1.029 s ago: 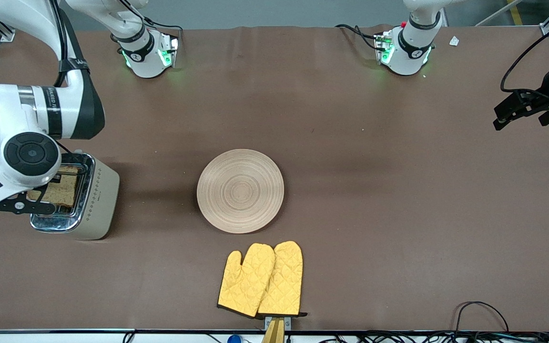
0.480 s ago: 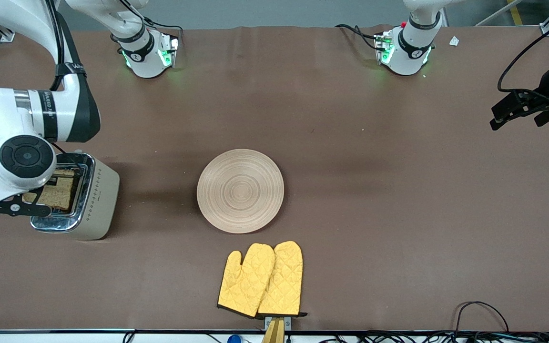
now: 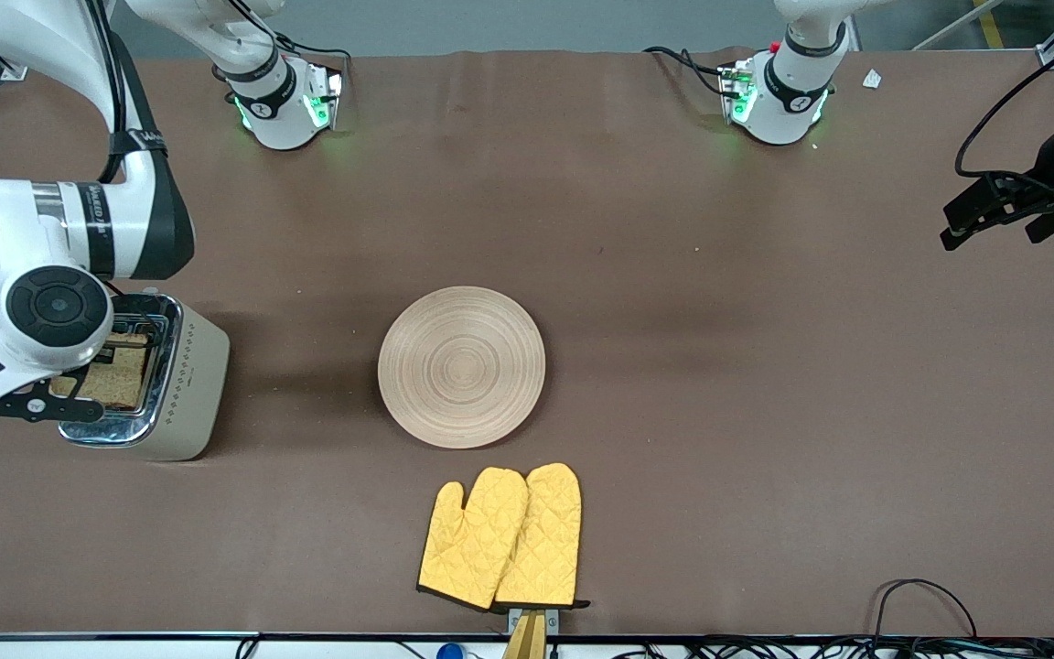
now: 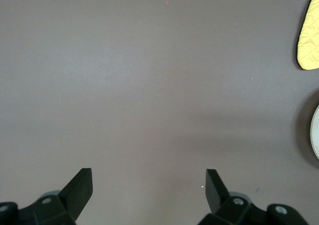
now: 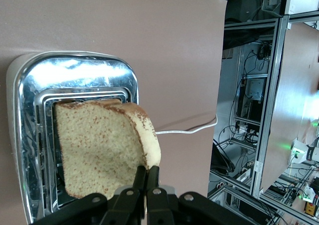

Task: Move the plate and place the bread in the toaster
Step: 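Lower the bread slice into the toaster slot with the right gripper, then open the right gripper and raise it away from the toaster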

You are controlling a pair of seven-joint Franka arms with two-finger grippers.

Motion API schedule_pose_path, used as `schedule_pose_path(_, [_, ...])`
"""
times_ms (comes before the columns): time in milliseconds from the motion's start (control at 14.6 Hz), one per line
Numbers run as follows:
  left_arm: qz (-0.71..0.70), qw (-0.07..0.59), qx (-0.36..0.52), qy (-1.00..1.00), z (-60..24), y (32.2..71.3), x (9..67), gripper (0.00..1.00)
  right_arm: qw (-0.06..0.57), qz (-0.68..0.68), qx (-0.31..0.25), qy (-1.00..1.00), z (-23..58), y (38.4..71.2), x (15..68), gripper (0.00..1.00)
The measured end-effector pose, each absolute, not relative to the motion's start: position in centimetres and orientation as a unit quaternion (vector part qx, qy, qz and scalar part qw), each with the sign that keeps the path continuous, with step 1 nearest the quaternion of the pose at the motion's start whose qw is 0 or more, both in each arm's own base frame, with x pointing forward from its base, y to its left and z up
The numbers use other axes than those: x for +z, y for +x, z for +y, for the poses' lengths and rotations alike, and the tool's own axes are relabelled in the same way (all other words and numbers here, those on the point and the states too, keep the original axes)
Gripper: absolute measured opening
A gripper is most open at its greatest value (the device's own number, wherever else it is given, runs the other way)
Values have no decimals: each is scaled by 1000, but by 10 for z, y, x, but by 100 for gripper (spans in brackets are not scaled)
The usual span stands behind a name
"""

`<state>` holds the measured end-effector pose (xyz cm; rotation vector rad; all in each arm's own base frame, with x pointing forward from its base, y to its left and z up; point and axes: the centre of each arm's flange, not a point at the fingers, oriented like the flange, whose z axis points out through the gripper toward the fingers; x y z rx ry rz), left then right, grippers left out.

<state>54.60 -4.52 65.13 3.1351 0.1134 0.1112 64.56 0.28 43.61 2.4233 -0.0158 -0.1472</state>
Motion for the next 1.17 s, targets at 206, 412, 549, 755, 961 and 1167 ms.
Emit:
schedule_pose_path(206, [36, 1, 36, 999, -45, 546, 651, 100, 349, -1, -59, 935, 4, 649, 426, 5])
schedule_pose_path(412, [36, 1, 36, 999, -45, 546, 651, 100, 349, 0, -63, 935, 7, 650, 416, 22])
schedule_pose_path(549, [36, 1, 36, 999, -45, 546, 651, 100, 346, -4, -59, 936, 12, 651, 416, 44])
schedule_pose_path(755, [36, 1, 36, 999, -45, 546, 651, 100, 297, -34, -53, 953, 22, 656, 441, 75])
schedule_pose_path(961, [36, 1, 37, 999, -45, 547, 651, 100, 239, -65, -58, 967, 27, 655, 483, 100])
schedule_pose_path(1167, [36, 2, 40, 999, -45, 547, 652, 100, 158, -84, -62, 982, 26, 642, 525, 100])
